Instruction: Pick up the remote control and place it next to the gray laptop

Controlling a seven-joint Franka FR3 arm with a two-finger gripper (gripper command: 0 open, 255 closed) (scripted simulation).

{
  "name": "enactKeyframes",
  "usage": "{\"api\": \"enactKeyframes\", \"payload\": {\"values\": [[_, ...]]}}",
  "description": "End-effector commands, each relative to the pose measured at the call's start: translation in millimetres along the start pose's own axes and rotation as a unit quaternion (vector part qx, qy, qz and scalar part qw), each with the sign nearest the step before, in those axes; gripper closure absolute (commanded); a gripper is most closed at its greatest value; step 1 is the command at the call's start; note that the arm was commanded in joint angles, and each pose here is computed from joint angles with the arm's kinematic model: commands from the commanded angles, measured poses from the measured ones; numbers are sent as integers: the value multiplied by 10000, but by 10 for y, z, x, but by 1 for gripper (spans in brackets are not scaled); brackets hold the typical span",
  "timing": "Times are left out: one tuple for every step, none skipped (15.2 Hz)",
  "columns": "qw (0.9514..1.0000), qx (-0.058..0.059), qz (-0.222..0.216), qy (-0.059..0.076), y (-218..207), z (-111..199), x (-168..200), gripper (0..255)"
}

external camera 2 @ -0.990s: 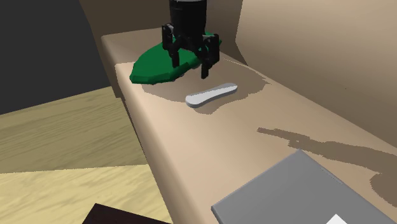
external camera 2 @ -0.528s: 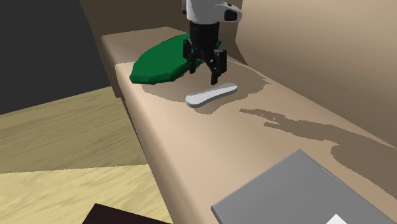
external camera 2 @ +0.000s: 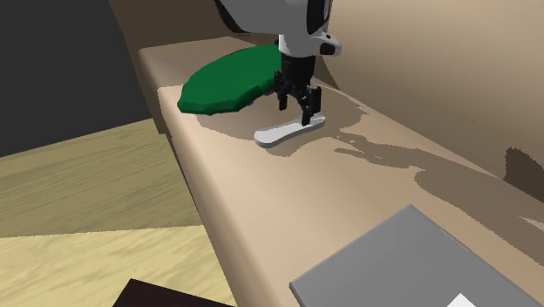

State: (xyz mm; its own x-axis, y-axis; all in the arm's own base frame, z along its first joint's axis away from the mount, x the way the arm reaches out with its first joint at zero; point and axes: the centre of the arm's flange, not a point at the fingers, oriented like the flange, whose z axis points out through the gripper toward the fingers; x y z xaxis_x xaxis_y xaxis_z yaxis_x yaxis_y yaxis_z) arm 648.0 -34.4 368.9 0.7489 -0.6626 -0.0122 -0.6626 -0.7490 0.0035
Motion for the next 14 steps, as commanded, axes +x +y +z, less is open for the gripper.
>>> {"api": "enactKeyframes", "payload": {"values": [[10000, 2, 12, -6, -21, 111, 4, 0], [10000, 2, 12, -6, -21, 164, 4, 0], [10000, 2, 12, -6, -21, 217, 4, 0], [10000, 2, 12, -6, -21, 270, 4, 0], [10000, 2, 12, -6, -21, 323, 4, 0], [10000, 2, 12, -6, -21, 353, 4, 0], [10000, 2, 12, -6, -21, 353, 4, 0], [10000, 2, 12, -6, -21, 353, 4, 0], [10000, 2, 12, -6, -21, 353, 4, 0], [10000, 2, 12, -6, -21, 353, 4, 0], [10000, 2, 12, -6, -21, 353, 4, 0], [10000, 2, 12, -6, -21, 353, 4, 0], [10000, 2, 12, -6, -21, 353, 4, 0], [10000, 3, 12, -6, -32, 344, -2, 255]]}}
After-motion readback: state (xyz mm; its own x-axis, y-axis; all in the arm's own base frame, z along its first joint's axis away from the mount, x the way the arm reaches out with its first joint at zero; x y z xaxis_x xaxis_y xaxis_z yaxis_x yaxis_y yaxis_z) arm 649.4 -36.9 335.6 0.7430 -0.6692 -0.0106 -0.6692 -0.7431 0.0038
